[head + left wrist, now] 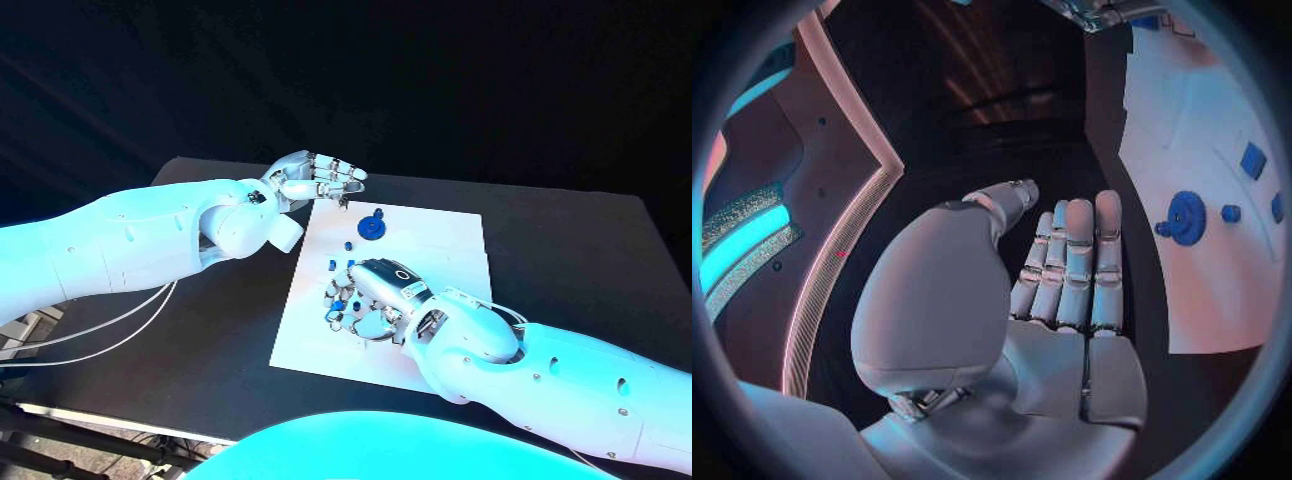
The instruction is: Assemble the parts on the task board
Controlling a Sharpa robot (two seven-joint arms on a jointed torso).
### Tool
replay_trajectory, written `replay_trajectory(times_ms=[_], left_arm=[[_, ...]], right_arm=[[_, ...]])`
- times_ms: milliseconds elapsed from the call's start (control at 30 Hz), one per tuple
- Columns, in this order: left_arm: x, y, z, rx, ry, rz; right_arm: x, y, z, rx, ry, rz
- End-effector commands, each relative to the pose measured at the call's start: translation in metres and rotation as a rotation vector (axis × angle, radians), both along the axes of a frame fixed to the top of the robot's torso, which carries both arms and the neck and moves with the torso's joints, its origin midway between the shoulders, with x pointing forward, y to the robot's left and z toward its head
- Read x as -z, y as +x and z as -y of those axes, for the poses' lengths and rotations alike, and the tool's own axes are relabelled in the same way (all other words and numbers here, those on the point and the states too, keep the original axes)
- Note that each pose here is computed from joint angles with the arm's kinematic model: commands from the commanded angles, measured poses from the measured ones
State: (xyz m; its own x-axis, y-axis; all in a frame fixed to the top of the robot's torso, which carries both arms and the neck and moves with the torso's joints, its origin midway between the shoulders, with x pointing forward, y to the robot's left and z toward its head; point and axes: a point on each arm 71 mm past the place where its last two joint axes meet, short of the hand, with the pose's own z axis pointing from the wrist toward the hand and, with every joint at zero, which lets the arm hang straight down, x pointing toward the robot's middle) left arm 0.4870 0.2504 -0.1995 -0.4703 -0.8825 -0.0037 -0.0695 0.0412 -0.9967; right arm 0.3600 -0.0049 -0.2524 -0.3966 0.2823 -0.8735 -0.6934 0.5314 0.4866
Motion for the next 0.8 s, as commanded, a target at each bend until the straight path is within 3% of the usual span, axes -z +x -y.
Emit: replay_trajectory(times_ms=[33, 267, 800], left_arm=[[-0.0015, -0.0001, 0.002, 0.007, -0.016, 0.005], [-0.0016, -0.0004, 0.002, 0.008, -0.016, 0.004], [-0.0015, -0.0007, 0.001, 0.009, -0.015, 0.002]], right_arm=[[0.006, -0.001, -0.003, -0.031, -0.036, 0.012], [0.014, 0.000, -0.005, -0.036, -0.079, 0.000], [0.022, 0.003, 0.000, -0.023, -0.161, -0.002]])
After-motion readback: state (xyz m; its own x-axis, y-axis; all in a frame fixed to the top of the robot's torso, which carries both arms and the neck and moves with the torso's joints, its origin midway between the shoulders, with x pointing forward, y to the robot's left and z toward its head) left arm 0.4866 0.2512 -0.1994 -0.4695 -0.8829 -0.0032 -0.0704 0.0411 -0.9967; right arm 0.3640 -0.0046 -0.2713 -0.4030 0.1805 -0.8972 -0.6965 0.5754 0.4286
